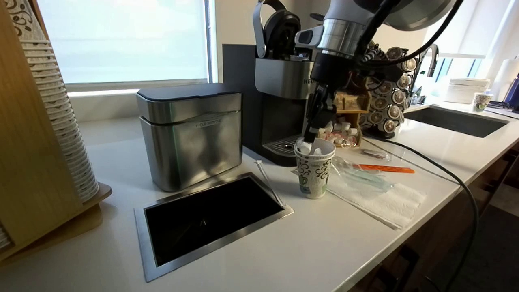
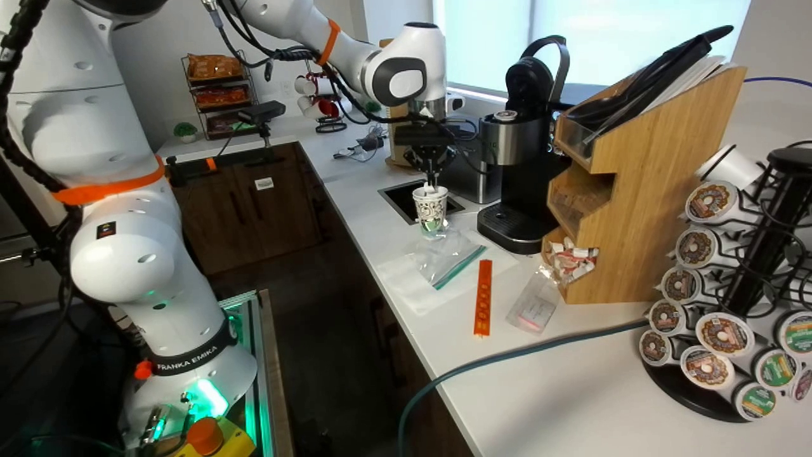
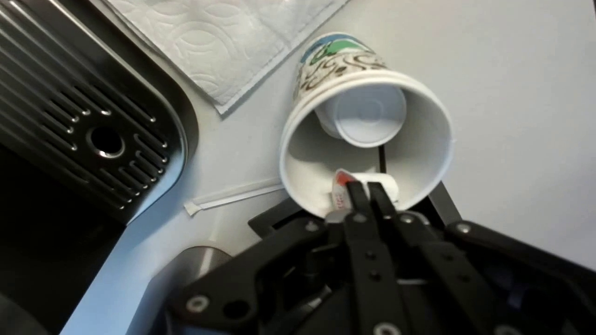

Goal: Take the white item out of the coffee cup

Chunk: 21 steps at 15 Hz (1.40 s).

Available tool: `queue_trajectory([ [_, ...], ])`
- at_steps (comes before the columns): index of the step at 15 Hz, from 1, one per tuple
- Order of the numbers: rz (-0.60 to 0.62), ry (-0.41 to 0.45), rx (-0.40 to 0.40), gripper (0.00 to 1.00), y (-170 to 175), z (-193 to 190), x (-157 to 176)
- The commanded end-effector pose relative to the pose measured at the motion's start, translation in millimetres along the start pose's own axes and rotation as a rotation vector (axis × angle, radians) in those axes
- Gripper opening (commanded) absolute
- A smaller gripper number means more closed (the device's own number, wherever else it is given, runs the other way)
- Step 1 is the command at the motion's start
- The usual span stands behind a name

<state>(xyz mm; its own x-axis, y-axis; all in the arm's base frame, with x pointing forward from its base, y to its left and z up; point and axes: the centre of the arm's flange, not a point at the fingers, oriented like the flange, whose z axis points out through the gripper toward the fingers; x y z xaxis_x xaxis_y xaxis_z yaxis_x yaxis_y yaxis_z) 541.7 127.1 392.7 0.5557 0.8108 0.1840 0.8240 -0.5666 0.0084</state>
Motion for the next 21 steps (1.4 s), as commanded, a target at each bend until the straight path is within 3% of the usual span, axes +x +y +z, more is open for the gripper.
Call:
queue_trajectory([
  [1,0.023,0.013,-0.017,0.01,-13.8,-21.3,-8.2],
  [5,0.084,0.013,-0.087,0.01,-23.0,-48.9,-24.0],
  [10,0.341,0.009,-0.222,0.01,-10.0,-78.7,-103.2],
  [17,0.732,-0.047,-0.285,0.01,54.0,-19.6,-245.2],
  [21,0.935,-0.111,-0.277,0.01,70.6,19.6,-280.4],
])
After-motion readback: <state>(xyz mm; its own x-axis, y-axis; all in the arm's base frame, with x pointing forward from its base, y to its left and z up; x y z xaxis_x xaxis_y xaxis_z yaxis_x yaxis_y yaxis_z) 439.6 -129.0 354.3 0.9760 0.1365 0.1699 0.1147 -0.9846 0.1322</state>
